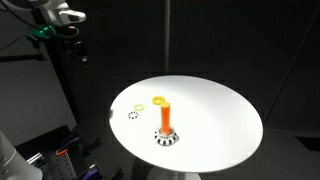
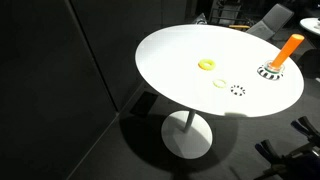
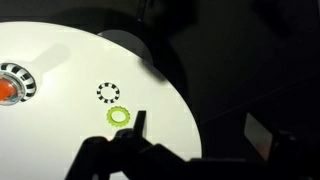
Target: Pick up the black and white ring and put it on the ring holder
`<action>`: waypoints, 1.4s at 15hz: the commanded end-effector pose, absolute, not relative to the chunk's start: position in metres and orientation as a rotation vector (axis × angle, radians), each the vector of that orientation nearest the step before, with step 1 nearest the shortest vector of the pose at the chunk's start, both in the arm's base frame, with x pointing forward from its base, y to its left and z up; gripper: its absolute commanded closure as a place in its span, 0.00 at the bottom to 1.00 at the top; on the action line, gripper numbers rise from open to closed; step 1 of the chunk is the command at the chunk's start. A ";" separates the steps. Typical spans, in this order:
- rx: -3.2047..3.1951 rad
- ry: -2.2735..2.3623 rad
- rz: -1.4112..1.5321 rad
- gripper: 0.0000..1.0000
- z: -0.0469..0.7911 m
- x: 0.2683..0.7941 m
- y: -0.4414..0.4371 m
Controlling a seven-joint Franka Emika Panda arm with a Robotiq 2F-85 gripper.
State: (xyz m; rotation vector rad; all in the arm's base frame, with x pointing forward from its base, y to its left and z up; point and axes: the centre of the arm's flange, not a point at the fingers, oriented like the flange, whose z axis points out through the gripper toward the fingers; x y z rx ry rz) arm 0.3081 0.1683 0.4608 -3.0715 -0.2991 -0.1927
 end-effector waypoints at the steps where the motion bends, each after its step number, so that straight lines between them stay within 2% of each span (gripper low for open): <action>1: -3.071 -0.299 -0.193 0.00 0.461 0.308 0.168; 10: -3.066 -0.232 -0.178 0.00 0.470 0.331 0.168; 21: -3.101 -0.124 -0.014 0.00 0.444 0.422 0.169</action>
